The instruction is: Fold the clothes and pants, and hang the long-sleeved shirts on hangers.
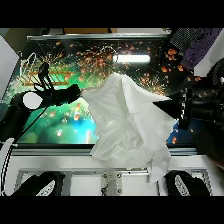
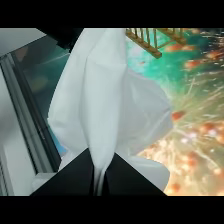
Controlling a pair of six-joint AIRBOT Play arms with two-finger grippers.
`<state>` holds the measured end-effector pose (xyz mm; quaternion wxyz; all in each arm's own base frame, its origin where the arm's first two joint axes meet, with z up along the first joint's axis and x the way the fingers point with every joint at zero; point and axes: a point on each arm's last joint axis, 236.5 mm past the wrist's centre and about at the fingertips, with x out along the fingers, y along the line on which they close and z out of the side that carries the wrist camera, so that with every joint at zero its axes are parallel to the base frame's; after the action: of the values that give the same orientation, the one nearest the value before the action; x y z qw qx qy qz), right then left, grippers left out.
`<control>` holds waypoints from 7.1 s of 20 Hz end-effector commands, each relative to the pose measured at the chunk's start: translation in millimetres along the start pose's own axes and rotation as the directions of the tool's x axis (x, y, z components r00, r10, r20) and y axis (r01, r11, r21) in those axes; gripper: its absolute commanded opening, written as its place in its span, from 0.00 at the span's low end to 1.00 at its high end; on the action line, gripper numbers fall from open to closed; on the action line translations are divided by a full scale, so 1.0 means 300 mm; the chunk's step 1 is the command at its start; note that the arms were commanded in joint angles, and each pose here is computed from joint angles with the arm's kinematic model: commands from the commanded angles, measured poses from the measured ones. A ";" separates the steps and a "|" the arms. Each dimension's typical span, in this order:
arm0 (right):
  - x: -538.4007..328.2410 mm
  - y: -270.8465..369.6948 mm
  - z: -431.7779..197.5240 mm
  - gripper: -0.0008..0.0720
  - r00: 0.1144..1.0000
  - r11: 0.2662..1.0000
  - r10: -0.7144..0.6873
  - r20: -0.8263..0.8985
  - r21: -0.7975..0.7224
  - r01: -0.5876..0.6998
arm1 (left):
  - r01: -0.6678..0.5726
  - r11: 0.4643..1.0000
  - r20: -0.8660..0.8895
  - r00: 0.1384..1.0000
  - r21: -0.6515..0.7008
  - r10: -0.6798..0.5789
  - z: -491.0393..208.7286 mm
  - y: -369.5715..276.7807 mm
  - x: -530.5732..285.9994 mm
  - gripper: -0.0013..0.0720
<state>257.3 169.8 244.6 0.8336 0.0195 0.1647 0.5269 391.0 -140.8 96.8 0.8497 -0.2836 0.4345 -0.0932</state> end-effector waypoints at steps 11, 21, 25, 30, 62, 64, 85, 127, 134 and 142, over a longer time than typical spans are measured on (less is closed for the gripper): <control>-0.039 -0.206 -0.007 0.02 0.958 0.953 -0.287 -0.016 0.099 0.287 | 0.081 0.965 0.216 0.967 0.249 -0.137 0.094 -0.240 -0.331 0.04; -0.083 -0.243 0.196 0.02 0.913 0.934 -0.352 0.204 0.142 0.328 | 0.307 0.851 0.118 0.914 0.427 -0.389 -0.227 -0.554 -0.587 0.04; -0.106 -0.194 0.304 0.02 0.902 0.947 -0.320 0.289 0.128 0.294 | 0.343 0.791 0.047 0.905 0.506 -0.422 -0.282 -0.676 -0.568 0.04; -0.164 -0.206 0.404 0.02 0.857 0.925 -0.376 0.352 0.092 0.369 | 0.260 0.793 0.117 0.917 0.551 -0.382 -0.118 -0.751 -0.528 0.97; -1.764 -0.193 0.632 0.02 -0.645 -0.582 -0.734 0.214 0.293 0.759 | 0.140 0.844 0.299 0.895 0.517 -0.332 0.066 -0.585 -0.501 0.04; -1.767 -0.192 0.640 0.02 -0.646 -0.583 -0.731 0.220 0.292 0.759 | 0.140 0.844 0.299 0.895 0.517 -0.331 0.066 -0.585 -0.501 0.04; -1.804 -0.080 0.652 0.02 -0.710 -0.623 -0.665 0.234 0.351 0.699 | 0.137 0.846 0.293 0.899 0.516 -0.324 0.062 -0.579 -0.498 0.04; -1.901 -0.085 0.340 0.96 -0.784 -0.752 -0.603 -0.147 0.432 0.498 | 0.117 0.833 0.282 0.908 0.540 -0.310 0.053 -0.569 -0.490 0.04; -1.563 -0.134 0.790 0.94 -0.455 -0.244 -0.798 0.395 0.479 0.843 | 0.114 0.830 0.282 0.908 0.547 -0.310 0.053 -0.569 -0.490 0.04; -0.683 -0.333 0.591 0.69 0.748 0.770 -0.637 0.186 0.122 0.626 | 0.114 0.830 0.282 0.908 0.546 -0.311 0.053 -0.569 -0.490 0.04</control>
<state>305.1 -120.6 486.3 0.9984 0.0540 0.0053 -0.0162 329.3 -215.4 301.3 0.9428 -0.1041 0.1954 -0.2493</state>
